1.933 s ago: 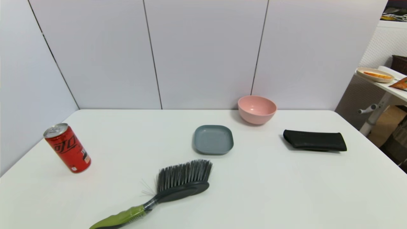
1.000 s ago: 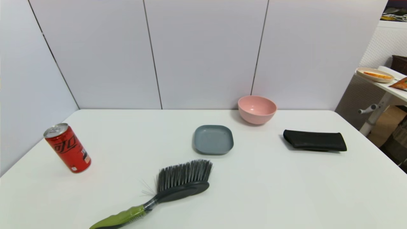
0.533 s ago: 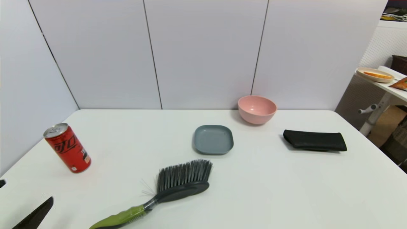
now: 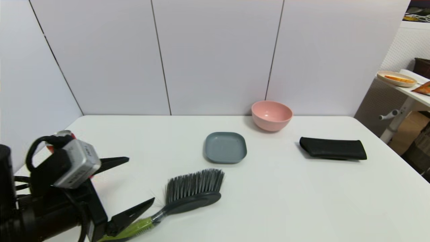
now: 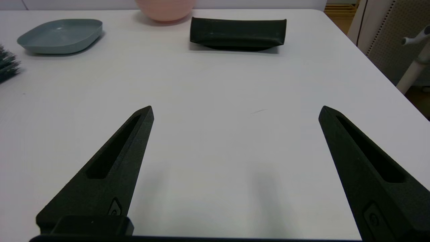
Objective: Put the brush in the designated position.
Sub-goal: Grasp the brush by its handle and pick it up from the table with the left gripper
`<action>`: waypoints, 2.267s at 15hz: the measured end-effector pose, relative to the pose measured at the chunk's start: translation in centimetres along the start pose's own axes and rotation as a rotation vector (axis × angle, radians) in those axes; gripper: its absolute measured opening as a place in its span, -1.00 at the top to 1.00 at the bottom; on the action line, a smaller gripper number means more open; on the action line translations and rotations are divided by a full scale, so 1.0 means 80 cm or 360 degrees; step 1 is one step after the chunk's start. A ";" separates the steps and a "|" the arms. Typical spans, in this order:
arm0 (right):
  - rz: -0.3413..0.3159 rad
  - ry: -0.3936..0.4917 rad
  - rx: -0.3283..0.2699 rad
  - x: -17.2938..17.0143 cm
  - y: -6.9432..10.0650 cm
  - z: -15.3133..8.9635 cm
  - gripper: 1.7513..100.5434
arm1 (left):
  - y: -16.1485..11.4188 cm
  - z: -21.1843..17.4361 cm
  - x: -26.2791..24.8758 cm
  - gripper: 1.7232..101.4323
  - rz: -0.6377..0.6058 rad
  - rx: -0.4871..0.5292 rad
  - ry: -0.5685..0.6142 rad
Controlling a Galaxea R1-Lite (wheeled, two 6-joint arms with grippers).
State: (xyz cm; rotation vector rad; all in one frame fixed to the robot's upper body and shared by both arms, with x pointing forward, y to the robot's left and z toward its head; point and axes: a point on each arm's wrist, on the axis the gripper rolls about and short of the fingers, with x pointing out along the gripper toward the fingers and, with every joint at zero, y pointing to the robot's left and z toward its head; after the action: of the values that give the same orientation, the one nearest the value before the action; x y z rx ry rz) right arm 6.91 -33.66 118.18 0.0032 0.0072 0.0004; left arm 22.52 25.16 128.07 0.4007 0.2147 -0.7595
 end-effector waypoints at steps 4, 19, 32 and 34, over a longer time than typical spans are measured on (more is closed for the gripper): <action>0.0000 0.0001 -0.0001 0.000 0.000 0.000 -0.94 | -0.002 -0.012 0.045 -0.93 -0.0135 0.0008 0.0103; 0.0000 0.0001 0.0000 0.000 0.000 0.000 -0.94 | -0.013 -0.068 0.089 -0.93 -0.0243 -0.0055 0.0428; 0.0000 0.0001 0.0000 0.000 0.000 0.000 -0.94 | -0.016 -0.071 0.104 0.18 -0.0296 -0.0055 0.0469; 0.0000 0.0000 0.0000 0.000 0.000 0.000 -0.94 | -0.016 -0.068 0.106 0.69 -0.0295 -0.0051 0.0455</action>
State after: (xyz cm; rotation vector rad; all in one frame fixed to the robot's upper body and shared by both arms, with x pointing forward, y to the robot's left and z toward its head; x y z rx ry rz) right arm 6.91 -33.66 118.18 0.0032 0.0072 0.0004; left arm 27.41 21.36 119.97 0.4626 0.5375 -0.8781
